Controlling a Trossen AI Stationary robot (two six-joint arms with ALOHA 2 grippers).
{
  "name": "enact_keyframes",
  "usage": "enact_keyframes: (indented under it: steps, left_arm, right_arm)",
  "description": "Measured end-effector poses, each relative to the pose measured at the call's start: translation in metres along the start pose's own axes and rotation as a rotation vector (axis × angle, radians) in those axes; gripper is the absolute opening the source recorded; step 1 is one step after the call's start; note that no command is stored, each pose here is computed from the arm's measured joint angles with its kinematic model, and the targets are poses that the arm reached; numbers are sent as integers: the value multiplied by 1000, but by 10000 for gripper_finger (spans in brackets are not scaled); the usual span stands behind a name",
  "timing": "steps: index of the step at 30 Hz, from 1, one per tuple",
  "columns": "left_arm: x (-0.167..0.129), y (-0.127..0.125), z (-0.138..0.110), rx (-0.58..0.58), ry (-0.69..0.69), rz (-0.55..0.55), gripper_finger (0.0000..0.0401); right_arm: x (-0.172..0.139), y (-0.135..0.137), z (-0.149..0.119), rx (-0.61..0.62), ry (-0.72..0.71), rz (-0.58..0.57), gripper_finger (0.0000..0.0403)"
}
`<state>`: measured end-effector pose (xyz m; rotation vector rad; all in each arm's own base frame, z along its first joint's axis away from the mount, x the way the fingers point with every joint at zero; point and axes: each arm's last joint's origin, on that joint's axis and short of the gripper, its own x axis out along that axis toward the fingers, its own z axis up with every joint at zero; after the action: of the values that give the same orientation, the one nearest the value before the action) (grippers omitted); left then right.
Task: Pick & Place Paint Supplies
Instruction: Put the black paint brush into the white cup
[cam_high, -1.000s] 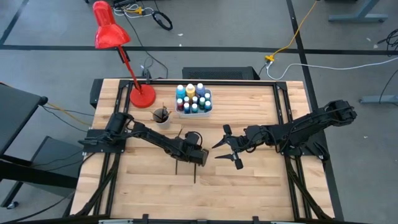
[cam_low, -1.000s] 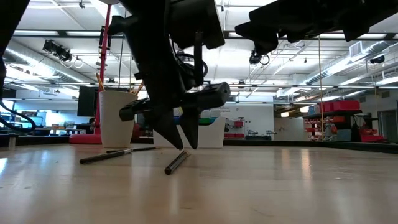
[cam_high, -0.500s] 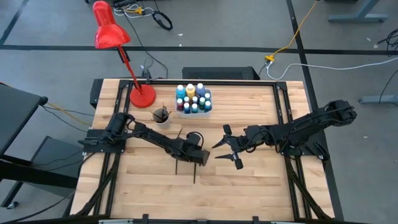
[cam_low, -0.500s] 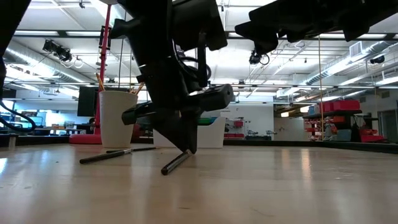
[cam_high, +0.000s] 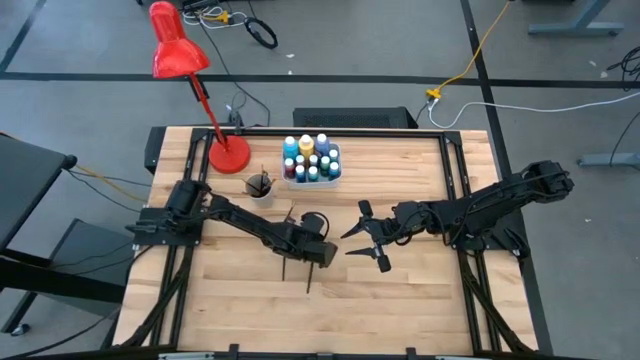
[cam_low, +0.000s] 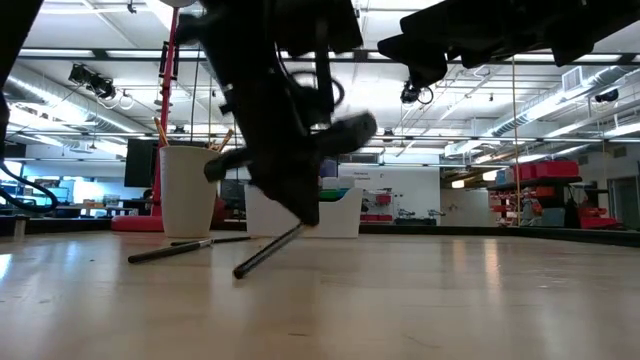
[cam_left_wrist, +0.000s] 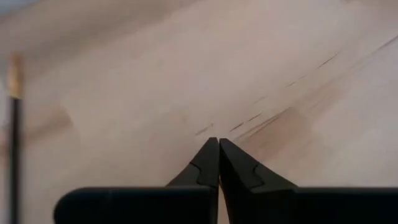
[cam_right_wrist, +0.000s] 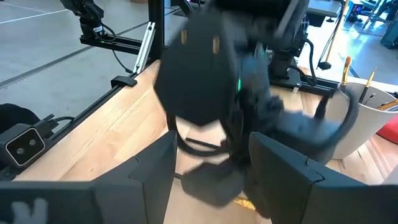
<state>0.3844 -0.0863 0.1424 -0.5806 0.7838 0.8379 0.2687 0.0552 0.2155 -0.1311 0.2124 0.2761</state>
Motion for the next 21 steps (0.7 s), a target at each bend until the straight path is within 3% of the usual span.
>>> enact_keyframes:
  steps: [4, 10, 15, 21]
  left_arm:
    - [-22, 2, 11, 39, -65, -7, 9]
    - [-76, 25, 42, 91, -215, 81, 8]
    - [-132, 53, 71, 73, -421, 123, 6]
    - [-188, 81, 91, 174, -738, 265, 5]
  right_arm:
    - [0, 0, 0, 0, 3, 0, 208]
    - [0, 0, -1, 1, 5, 1, 208]
    - [0, 0, 0, 1, 6, 1, 208]
    - [0, 0, -2, 4, 16, 2, 208]
